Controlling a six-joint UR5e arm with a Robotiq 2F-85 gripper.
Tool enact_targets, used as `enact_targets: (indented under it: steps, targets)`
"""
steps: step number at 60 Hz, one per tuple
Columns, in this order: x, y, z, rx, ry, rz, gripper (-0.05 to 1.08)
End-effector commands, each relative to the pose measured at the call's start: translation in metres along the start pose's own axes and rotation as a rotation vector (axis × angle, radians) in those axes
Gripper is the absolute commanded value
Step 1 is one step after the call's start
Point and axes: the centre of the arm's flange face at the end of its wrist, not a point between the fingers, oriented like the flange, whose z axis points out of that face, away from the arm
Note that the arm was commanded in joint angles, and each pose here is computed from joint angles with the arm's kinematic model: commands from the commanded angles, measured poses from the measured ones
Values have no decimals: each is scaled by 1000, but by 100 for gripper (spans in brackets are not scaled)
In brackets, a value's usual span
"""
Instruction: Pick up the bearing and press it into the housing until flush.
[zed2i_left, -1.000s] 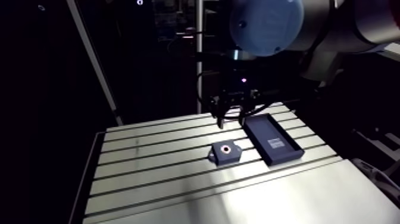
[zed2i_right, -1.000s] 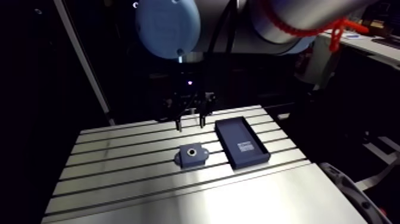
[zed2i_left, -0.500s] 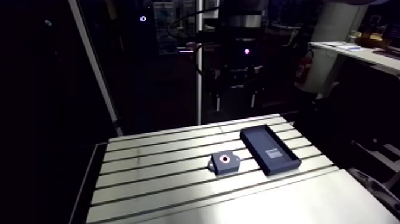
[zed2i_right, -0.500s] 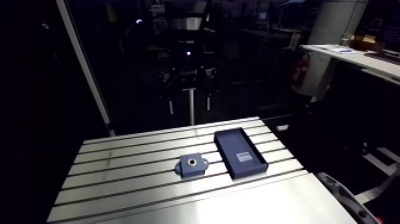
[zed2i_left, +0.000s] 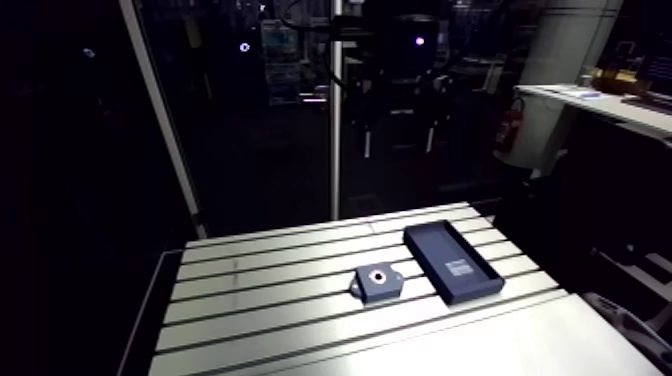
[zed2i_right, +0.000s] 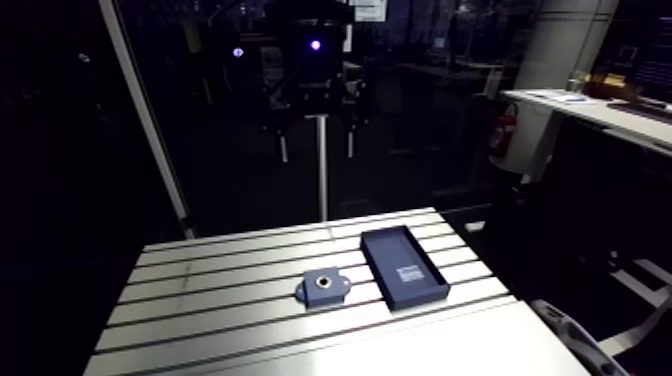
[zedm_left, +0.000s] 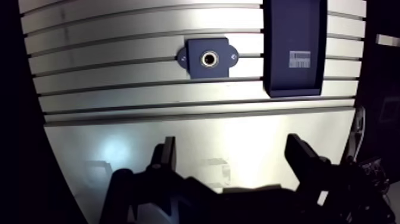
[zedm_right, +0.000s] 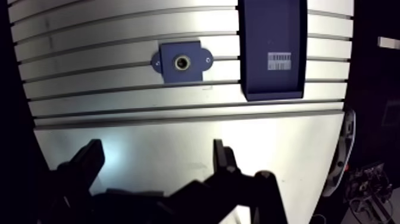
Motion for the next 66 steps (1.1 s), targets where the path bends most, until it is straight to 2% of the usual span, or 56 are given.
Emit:
enact_targets:
  steps: [1, 14, 22, 39, 44, 66]
  targets:
    - [-2, -12, -12, -3, 9, 4, 1]
    - [-6, -29, -33, -9, 34, 20, 1]
    - [-8, -39, -40, -9, 29, 17, 1]
    - [-9, -41, -48, -10, 30, 22, 1]
    - [-10, -41, -45, -9, 11, 36, 1]
    - [-10, -42, -44, -3, 8, 52, 1]
